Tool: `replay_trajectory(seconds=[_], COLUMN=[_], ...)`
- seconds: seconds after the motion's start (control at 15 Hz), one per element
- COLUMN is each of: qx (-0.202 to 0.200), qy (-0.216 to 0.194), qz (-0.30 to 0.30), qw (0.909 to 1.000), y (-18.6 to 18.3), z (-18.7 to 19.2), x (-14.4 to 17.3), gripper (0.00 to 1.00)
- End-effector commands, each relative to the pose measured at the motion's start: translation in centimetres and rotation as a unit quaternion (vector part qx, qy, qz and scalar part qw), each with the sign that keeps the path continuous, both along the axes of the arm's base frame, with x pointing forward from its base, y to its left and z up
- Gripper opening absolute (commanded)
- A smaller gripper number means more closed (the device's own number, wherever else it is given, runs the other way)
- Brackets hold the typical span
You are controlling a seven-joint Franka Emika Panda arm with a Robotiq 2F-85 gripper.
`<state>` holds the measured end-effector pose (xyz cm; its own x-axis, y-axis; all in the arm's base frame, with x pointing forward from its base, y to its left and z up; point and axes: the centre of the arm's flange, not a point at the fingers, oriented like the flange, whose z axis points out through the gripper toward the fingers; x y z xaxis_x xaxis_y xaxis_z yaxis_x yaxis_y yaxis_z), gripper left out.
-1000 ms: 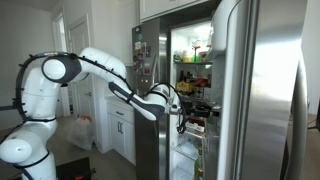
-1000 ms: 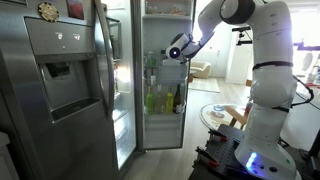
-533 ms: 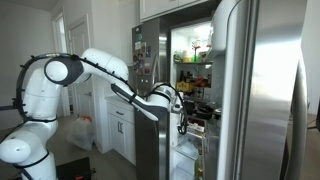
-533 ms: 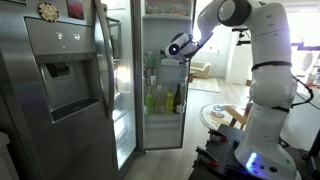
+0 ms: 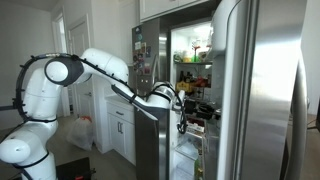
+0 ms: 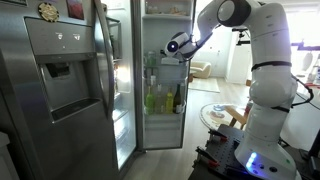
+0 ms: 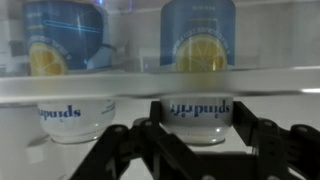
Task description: Remove the blue can from the second shelf from the bottom and place it on the third shelf
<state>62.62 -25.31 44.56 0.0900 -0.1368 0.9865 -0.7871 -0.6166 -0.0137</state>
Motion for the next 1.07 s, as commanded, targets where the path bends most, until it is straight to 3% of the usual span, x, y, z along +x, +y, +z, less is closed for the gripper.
replay_trajectory(seconds=[0.0, 0.4, 1.0], qx=[-0.002, -0.008, -0.030], qy=[0.004, 0.000, -0.024], qz=[0.000, -0.006, -0.006], qw=[1.0000, 1.0000, 0.9992], y=[-0.2, 0.1, 2.6], z=[1.6, 2.6, 5.4], x=[0.7, 0.5, -3.2], gripper=[0.98, 1.00, 1.00])
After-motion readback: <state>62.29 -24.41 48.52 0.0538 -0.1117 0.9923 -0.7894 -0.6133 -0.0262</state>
